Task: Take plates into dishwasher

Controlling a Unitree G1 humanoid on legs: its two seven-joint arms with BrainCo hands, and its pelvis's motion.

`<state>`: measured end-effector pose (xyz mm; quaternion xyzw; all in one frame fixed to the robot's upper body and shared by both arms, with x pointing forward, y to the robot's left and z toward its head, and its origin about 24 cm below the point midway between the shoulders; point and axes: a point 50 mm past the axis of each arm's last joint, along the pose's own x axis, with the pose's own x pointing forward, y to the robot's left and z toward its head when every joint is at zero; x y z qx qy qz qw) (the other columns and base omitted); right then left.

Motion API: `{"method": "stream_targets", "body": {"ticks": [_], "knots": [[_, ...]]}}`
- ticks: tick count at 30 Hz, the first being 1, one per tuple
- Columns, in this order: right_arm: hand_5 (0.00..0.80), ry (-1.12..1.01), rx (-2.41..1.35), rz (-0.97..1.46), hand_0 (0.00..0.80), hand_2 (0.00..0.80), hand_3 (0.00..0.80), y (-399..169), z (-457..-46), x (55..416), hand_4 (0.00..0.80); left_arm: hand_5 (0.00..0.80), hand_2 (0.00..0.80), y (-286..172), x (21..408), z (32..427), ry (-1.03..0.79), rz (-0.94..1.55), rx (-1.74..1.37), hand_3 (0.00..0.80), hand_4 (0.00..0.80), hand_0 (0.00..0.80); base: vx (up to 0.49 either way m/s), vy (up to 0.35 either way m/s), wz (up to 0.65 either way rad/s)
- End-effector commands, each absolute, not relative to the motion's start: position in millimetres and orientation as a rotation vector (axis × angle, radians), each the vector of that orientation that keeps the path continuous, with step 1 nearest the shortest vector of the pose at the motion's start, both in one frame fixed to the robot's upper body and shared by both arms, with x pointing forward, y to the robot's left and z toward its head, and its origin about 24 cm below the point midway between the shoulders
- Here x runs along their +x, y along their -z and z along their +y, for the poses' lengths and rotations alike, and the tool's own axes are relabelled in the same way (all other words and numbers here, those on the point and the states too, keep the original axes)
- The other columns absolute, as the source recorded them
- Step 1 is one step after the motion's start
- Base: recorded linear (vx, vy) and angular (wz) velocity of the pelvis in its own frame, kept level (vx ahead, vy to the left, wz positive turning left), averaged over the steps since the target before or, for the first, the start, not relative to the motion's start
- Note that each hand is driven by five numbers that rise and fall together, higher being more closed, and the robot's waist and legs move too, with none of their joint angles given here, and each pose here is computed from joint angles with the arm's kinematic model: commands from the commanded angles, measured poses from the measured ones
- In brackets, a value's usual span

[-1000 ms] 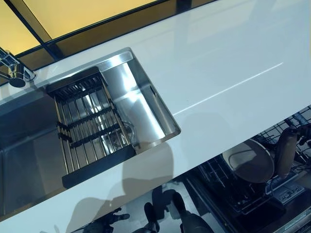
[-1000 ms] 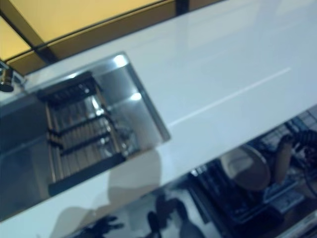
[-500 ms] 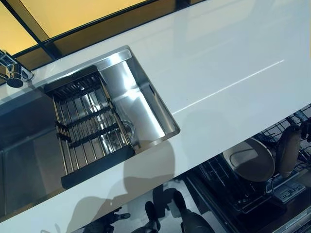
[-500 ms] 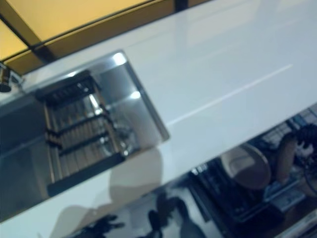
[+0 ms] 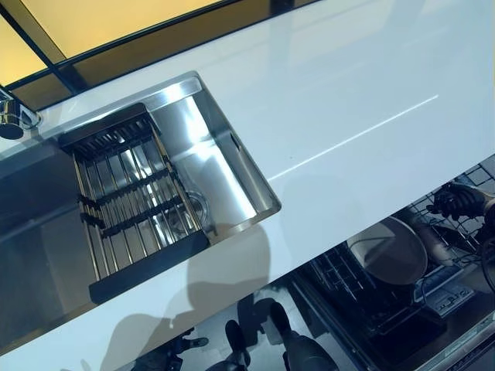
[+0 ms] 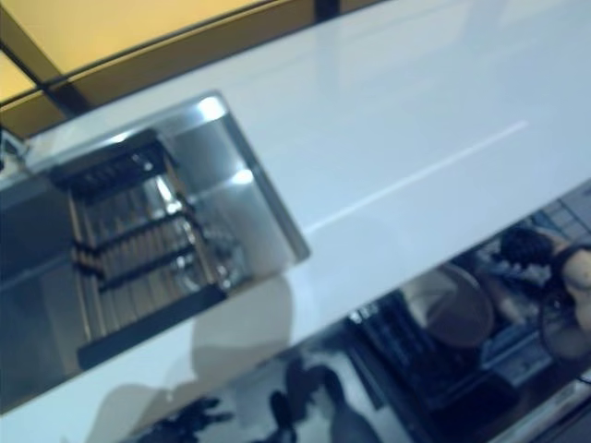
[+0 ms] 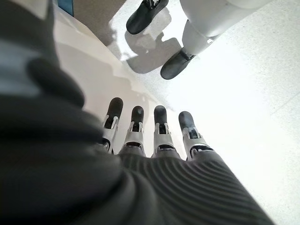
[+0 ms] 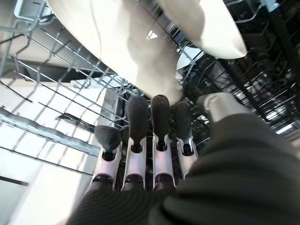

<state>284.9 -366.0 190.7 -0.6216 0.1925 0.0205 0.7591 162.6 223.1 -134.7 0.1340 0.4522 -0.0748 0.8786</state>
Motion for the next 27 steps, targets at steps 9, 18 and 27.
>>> {"method": "stream_targets", "body": {"ticks": [9,18,27], "knots": [[0.8,-0.159,-1.488,0.469,0.8,0.8,0.8,-181.6,-351.2,285.6,0.8,0.0,0.0,121.9,180.2,244.8,0.064,0.881,0.294,0.0,0.0,0.0,0.014,0.0,0.0],[0.0,-0.057,-1.375,0.49,0.0,0.0,0.0,-183.5,-366.7,281.8,0.0,0.0,0.0,125.5,171.9,245.7,0.063,0.904,0.29,0.0,0.0,0.0,0.016,0.001,0.0],[0.0,0.123,-1.064,0.475,0.0,0.0,0.0,-175.8,-396.2,261.2,0.0,0.0,0.0,137.6,143.5,258.0,-0.064,1.046,0.234,0.0,0.0,0.0,0.052,0.013,0.0]]}}
